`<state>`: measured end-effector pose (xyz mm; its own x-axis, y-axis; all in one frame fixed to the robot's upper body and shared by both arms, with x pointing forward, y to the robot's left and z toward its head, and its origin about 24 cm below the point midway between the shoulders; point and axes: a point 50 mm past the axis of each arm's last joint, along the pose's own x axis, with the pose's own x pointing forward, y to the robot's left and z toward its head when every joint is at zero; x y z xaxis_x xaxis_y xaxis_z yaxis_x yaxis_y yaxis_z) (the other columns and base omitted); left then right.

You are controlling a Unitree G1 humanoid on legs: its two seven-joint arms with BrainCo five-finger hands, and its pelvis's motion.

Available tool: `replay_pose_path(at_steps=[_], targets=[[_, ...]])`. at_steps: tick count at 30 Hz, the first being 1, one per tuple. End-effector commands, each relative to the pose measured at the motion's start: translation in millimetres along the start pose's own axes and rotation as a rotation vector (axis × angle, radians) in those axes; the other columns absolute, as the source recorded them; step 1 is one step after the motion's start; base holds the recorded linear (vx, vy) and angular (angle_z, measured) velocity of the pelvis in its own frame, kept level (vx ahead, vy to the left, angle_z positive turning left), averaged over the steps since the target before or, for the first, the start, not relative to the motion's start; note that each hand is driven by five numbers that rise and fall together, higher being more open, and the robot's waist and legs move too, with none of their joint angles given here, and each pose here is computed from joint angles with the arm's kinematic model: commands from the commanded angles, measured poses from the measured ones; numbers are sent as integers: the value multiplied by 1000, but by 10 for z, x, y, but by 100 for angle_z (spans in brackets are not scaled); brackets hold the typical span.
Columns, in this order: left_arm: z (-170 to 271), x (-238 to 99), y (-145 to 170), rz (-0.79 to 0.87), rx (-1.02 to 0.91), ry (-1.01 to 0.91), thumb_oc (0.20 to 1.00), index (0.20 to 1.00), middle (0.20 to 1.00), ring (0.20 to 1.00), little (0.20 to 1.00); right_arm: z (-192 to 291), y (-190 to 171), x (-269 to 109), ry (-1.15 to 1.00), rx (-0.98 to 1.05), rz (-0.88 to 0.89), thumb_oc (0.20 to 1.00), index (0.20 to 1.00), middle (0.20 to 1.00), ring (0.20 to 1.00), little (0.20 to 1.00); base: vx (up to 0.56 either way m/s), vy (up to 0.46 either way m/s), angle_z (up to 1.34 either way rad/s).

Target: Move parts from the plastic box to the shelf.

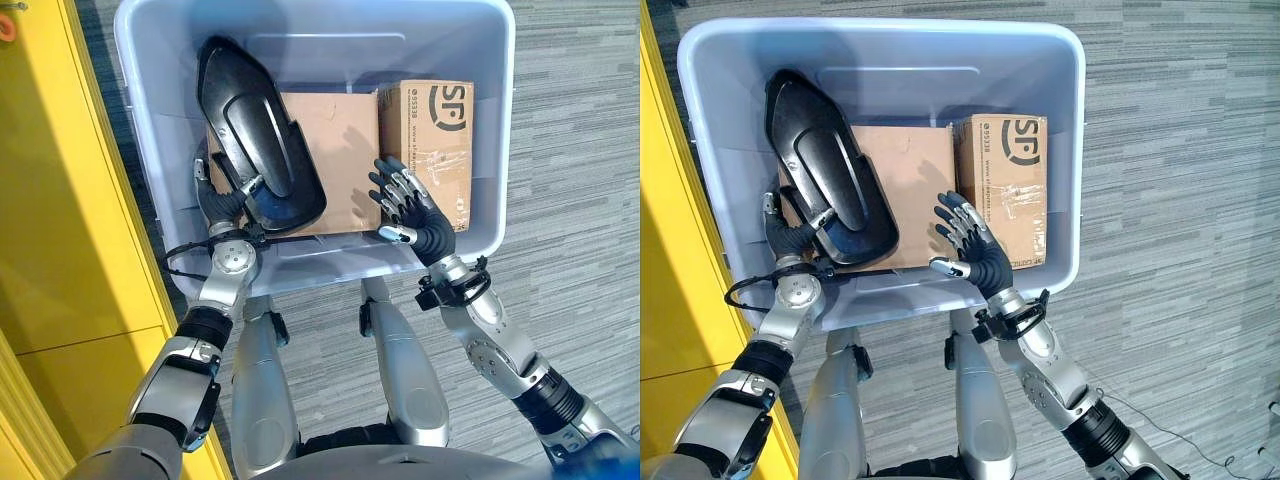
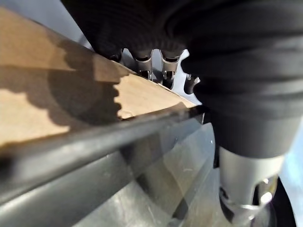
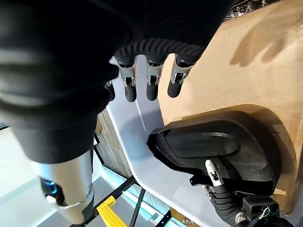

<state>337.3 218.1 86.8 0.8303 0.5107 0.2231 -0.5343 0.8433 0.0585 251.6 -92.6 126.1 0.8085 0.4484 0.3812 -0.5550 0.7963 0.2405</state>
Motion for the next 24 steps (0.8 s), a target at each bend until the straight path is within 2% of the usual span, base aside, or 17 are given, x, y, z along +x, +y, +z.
replay_pose_path(at_steps=[1, 24], targets=[[-17, 51, 94, 29, 11, -8, 200, 200, 200, 200, 200, 251, 72, -35, -133, 20, 43, 1000, 1000, 1000, 1000, 1000, 0, 0, 0], [-91, -8, 80, -1, 25, 16, 200, 200, 200, 200, 200, 212, 67, -19, -111, 33, 46, 1000, 1000, 1000, 1000, 1000, 0, 0, 0]])
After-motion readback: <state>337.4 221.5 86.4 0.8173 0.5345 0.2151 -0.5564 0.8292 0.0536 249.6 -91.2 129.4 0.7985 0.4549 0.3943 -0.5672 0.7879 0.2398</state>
